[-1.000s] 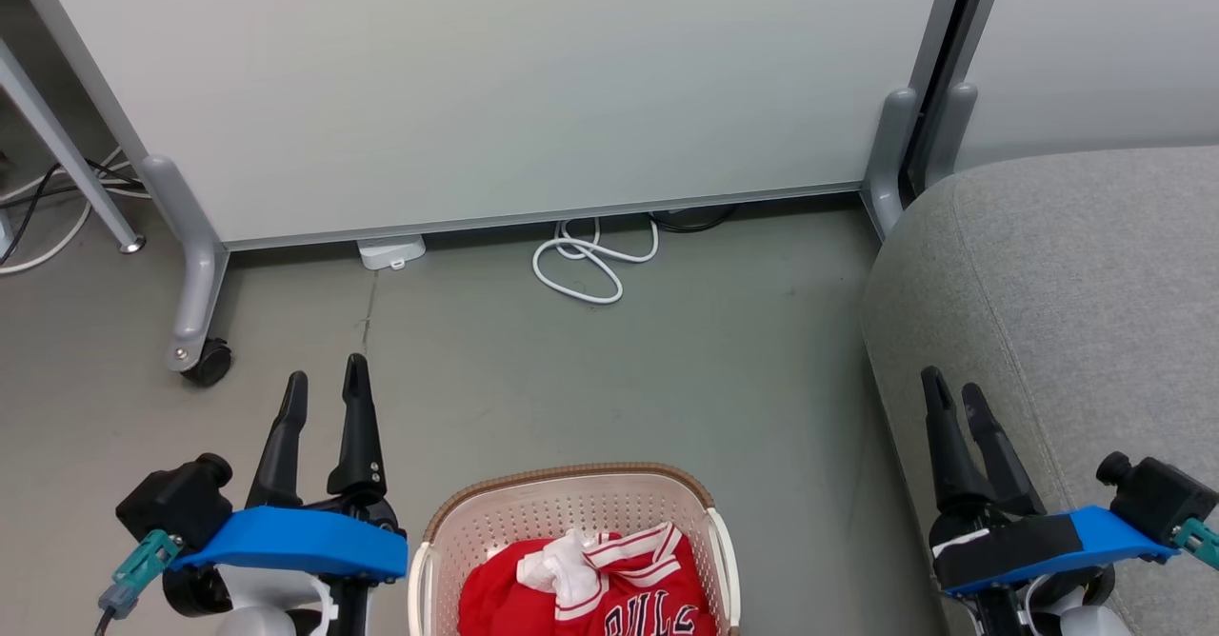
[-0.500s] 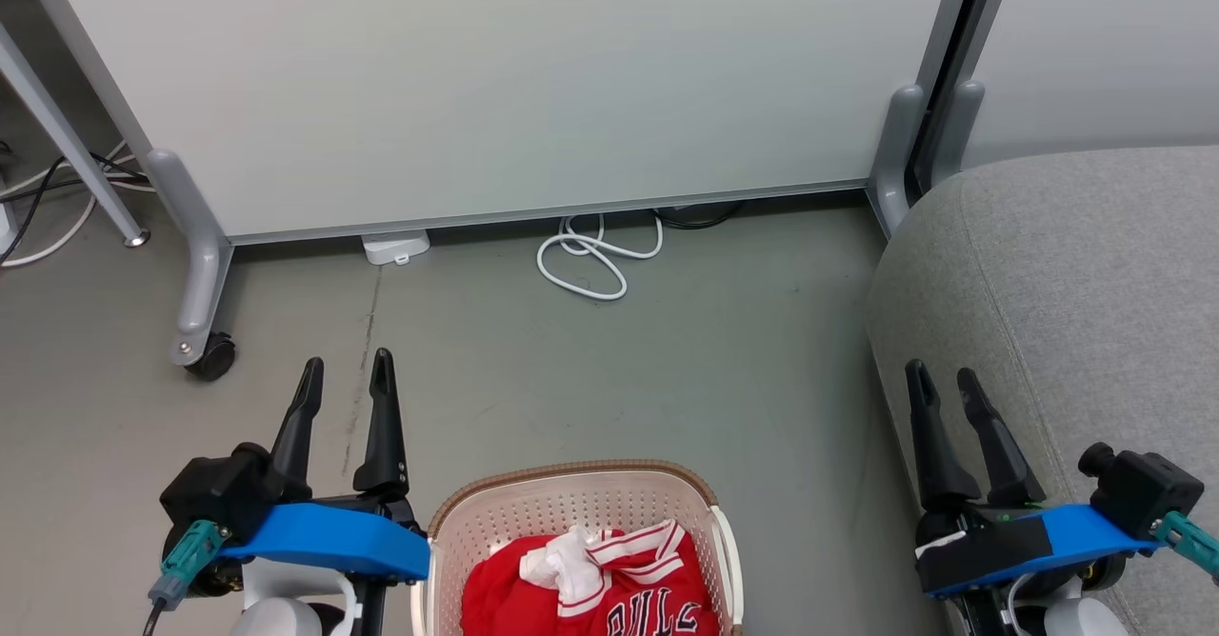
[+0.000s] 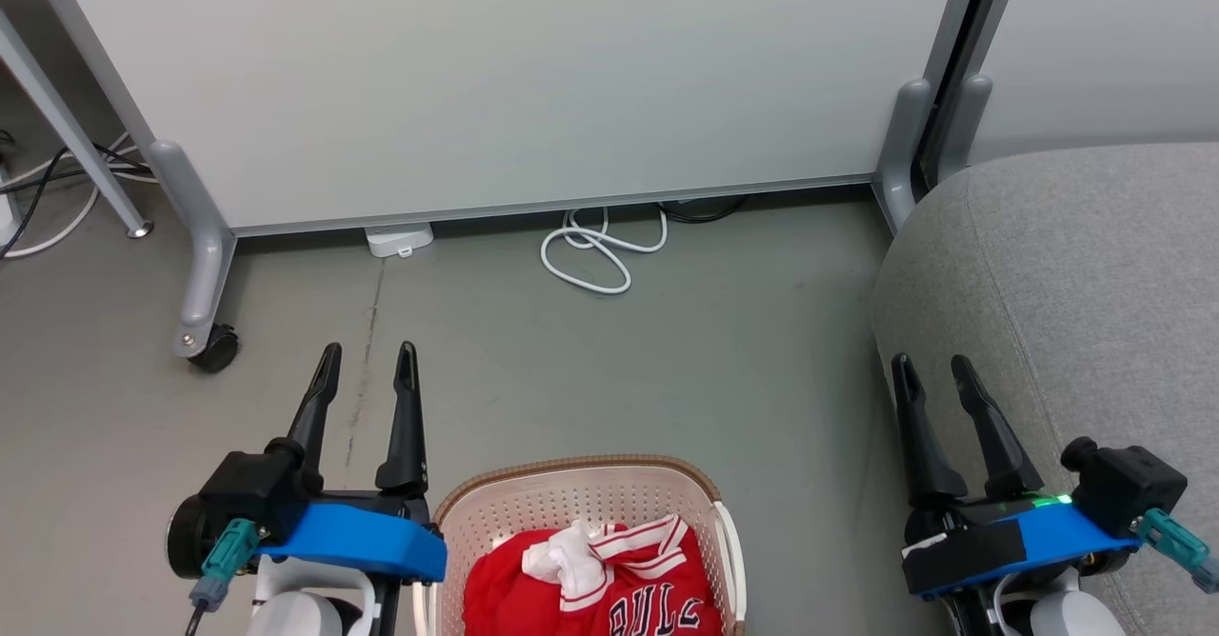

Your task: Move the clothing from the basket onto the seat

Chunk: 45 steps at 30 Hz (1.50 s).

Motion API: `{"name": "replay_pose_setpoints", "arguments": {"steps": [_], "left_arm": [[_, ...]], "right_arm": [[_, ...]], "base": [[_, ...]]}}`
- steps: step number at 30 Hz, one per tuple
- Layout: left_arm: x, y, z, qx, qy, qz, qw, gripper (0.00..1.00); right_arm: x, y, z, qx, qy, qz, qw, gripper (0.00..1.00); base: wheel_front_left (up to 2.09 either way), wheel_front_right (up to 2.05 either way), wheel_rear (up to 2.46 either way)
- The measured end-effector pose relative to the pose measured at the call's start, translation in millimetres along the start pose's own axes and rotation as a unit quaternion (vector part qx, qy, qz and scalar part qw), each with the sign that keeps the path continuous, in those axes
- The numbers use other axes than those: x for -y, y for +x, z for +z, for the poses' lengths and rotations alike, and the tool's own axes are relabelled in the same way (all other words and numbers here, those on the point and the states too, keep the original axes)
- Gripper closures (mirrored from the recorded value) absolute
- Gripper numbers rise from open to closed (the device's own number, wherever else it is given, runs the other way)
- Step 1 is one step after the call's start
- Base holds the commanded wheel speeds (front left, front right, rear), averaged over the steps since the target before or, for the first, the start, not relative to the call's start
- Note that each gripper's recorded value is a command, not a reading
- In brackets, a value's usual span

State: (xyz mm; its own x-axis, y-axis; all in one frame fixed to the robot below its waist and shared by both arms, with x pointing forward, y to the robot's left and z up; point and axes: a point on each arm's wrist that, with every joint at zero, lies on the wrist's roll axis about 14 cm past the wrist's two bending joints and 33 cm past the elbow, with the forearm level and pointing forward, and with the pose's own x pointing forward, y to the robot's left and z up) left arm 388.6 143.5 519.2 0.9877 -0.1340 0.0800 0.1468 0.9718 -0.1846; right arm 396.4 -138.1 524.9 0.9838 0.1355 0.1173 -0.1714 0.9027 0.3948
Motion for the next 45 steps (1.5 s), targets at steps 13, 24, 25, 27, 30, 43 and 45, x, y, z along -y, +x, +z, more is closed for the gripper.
{"name": "replay_pose_setpoints", "arguments": {"steps": [13, 24, 25, 27, 30, 43, 45], "left_arm": [[7, 2, 1, 0.008, 0.046, -0.019, 0.999, 0.0], [13, 2, 2, 0.015, 0.056, -0.036, 0.998, 0.0], [13, 1, 1, 0.014, 0.059, -0.037, 0.997, 0.0], [13, 1, -1, 0.012, 0.059, -0.038, 0.997, 0.0], [14, 1, -3, 0.011, 0.063, -0.041, 0.997, 0.0], [15, 2, -5, 0.008, 0.067, -0.045, 0.997, 0.0], [14, 2, -5, 0.008, 0.067, -0.045, 0.997, 0.0]], "right_arm": [[-7, 3, -3, 0.001, -0.045, 0.017, 0.999, 0.0], [-14, 4, -3, 0.006, -0.073, 0.032, 0.997, 0.0], [-15, 4, -3, 0.008, -0.073, 0.033, 0.997, 0.0], [-15, 5, -4, 0.007, -0.075, 0.034, 0.997, 0.0], [-14, 5, -5, 0.007, -0.072, 0.032, 0.997, 0.0], [-12, 7, -6, 0.007, -0.067, 0.03, 0.997, 0.0], [-12, 7, -6, 0.006, -0.067, 0.03, 0.997, 0.0]], "base": [[0.0, 0.0, 0.0], [0.0, 0.0, 0.0], [0.0, 0.0, 0.0], [0.0, 0.0, 0.0], [0.0, 0.0, 0.0], [0.0, 0.0, 0.0], [0.0, 0.0, 0.0]]}}
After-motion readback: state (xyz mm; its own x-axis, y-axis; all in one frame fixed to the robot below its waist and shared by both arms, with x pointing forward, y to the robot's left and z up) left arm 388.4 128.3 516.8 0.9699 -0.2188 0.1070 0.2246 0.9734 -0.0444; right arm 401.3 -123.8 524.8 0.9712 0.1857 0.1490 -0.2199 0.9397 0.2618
